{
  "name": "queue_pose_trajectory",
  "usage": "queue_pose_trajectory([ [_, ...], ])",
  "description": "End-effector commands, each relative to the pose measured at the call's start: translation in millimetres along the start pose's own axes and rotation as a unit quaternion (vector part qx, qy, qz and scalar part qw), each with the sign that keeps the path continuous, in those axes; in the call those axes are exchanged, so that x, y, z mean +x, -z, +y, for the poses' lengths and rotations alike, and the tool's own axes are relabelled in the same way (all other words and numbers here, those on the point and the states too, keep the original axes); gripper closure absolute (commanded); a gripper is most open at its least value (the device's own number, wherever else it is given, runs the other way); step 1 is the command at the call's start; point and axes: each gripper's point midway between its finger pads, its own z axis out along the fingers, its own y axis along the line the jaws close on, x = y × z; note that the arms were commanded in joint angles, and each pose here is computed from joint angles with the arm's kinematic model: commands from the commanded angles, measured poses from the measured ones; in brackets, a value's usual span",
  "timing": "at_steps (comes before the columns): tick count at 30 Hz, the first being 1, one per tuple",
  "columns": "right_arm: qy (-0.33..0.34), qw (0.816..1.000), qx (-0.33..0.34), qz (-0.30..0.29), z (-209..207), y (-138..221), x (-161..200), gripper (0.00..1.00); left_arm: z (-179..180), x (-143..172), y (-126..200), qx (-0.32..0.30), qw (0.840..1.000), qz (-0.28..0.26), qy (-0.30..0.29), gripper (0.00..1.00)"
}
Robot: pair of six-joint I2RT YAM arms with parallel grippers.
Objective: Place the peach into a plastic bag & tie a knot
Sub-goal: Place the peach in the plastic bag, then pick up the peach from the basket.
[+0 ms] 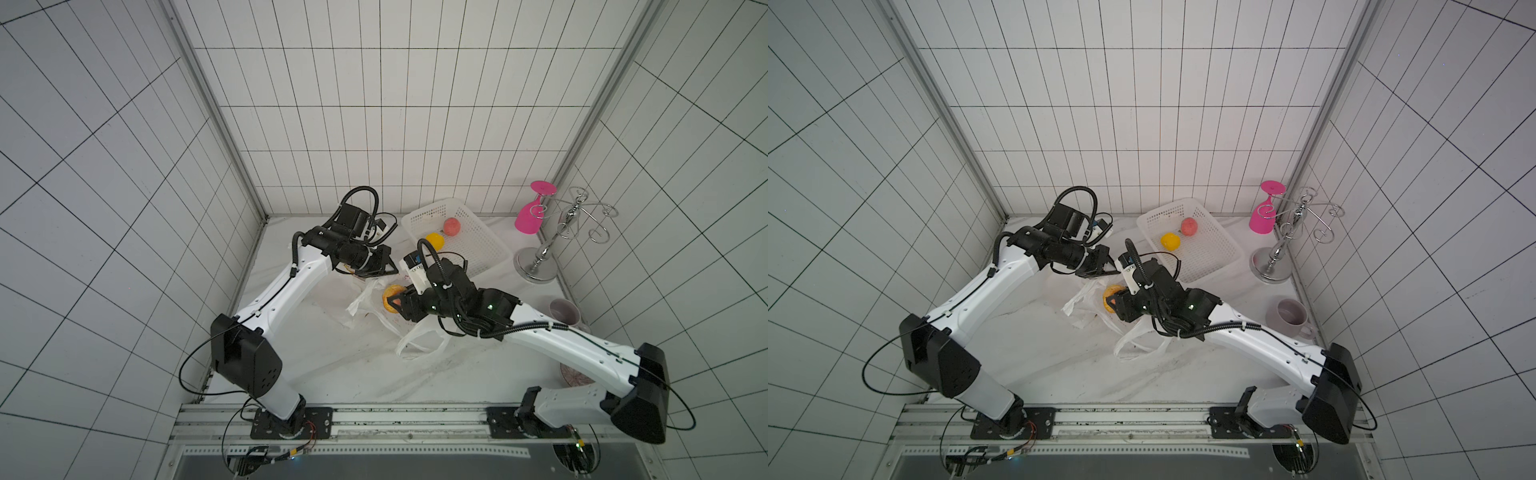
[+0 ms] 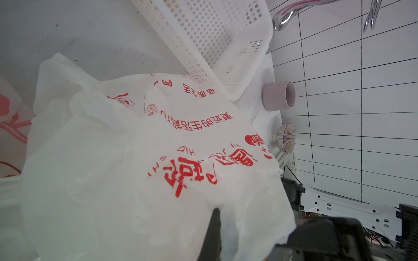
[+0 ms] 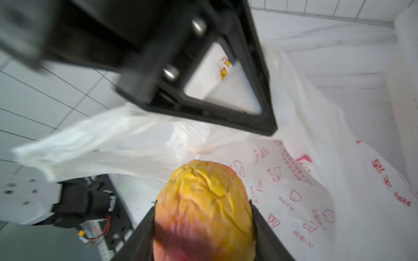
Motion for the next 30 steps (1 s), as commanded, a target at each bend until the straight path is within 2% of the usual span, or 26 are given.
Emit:
queue_pose_trajectory([
  [1, 0.057, 0.992, 0.112, -0.016, -51.8, -15.6, 14.1, 0.93, -7.7, -5.7, 6.0, 0.006, 1.0, -0.011, -0.017, 1.0],
  [4, 0.108, 0.973, 0.204, -0.004, -84.9, -24.6, 20.0, 0.93, -6.8, -2.7, 3.1, 0.007, 1.0, -0.006, -0.016, 1.0],
  [6, 0.13, 0.966, 0.223, 0.004, -92.8, -32.5, 23.7, 0.88, -3.3, 0.3, -1.3, 0.005, 1.0, -0.002, -0.013, 1.0],
  [8, 0.136, 0.969, 0.206, 0.014, -87.9, -39.7, 26.0, 0.73, -0.3, 2.9, -4.1, 0.004, 1.0, 0.003, -0.01, 1.0],
  [11, 0.118, 0.979, 0.163, 0.024, -75.0, -43.2, 27.0, 0.39, 2.5, 2.2, -4.2, -0.001, 1.0, 0.001, -0.011, 1.0],
  [12, 0.107, 0.982, 0.151, 0.029, -72.6, -42.2, 26.3, 0.31, 3.9, 2.0, -4.2, -0.004, 1.0, 0.0, -0.011, 1.0],
  [14, 0.086, 0.987, 0.134, 0.032, -69.4, -36.4, 21.5, 0.23, 7.1, 1.9, -4.9, -0.006, 1.0, 0.0, -0.009, 1.0],
  [19, 0.061, 0.994, 0.091, 0.008, -52.8, 1.2, -9.6, 0.16, 17.3, 2.6, -10.4, -0.014, 1.0, 0.005, -0.005, 1.0],
  [21, 0.044, 0.996, 0.068, -0.022, -44.8, 21.7, -30.6, 0.19, 21.3, 2.3, -12.0, -0.017, 1.0, 0.006, -0.002, 1.0],
  [24, -0.029, 0.996, 0.036, -0.076, -49.6, 54.5, -66.8, 0.24, 28.6, 3.1, -15.1, -0.024, 1.0, 0.008, 0.0, 1.0],
  [27, -0.13, 0.984, 0.066, -0.1, -95.1, 68.6, -89.0, 0.28, 38.2, 9.0, -16.8, -0.038, 0.999, 0.014, 0.003, 1.0],
  [30, -0.207, 0.966, 0.13, -0.078, -158.8, 52.9, -88.2, 0.28, 41.9, 19.2, -16.5, -0.039, 0.999, 0.019, 0.006, 1.0],
])
